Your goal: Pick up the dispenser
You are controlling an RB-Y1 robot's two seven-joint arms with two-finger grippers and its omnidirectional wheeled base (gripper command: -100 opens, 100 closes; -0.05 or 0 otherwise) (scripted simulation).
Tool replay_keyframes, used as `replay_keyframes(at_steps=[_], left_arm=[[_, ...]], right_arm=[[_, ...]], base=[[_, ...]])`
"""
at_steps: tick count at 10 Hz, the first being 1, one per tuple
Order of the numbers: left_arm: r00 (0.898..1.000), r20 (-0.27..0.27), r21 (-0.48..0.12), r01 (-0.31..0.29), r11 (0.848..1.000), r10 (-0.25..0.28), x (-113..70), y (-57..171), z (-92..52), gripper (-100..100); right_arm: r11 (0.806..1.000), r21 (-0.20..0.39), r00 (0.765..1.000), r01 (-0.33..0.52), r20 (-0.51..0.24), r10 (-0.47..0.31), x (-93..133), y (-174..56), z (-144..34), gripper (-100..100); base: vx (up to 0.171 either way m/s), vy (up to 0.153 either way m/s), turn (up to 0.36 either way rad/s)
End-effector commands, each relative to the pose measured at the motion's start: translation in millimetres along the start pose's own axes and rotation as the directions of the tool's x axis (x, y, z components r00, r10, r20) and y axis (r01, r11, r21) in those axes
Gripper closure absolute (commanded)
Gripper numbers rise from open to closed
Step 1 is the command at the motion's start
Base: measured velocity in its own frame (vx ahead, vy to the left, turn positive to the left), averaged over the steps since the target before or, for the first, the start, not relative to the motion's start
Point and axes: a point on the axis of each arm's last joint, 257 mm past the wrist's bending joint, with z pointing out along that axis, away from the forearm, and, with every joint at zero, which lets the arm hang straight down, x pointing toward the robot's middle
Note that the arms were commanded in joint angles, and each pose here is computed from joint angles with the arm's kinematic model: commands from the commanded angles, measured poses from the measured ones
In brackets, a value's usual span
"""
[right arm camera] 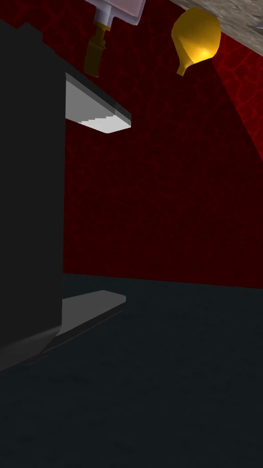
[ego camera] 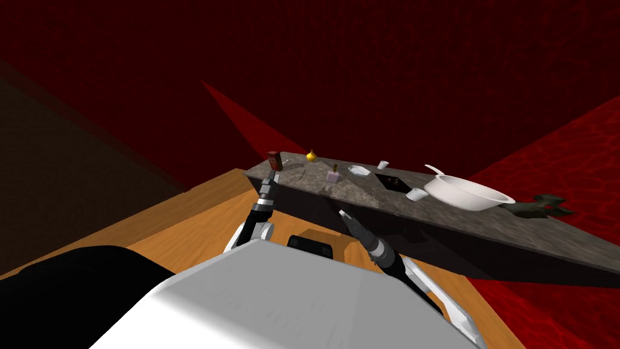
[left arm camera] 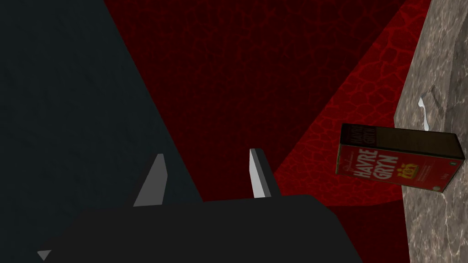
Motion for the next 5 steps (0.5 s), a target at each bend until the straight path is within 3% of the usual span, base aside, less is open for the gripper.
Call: replay_keyframes(at_steps=[1,5], left_arm=[[1.000,0.000,0.000,0.000,1.000,0.000,0.0,0,0.0,0],[1.000,0.000,0.000,0.000,1.000,0.000,0.0,0,0.0,0]], right_arm=[[1.000,0.017,0.997,-0.001,-0.075,0.003,19,-8,-13.0,-100],[0.997,0.071,0.969,0.017,-0.246,0.001,50,-30,-50.2,-100]], base=[[-0.056,-0.075,0.220],[-0.031,-0.067,0.163]])
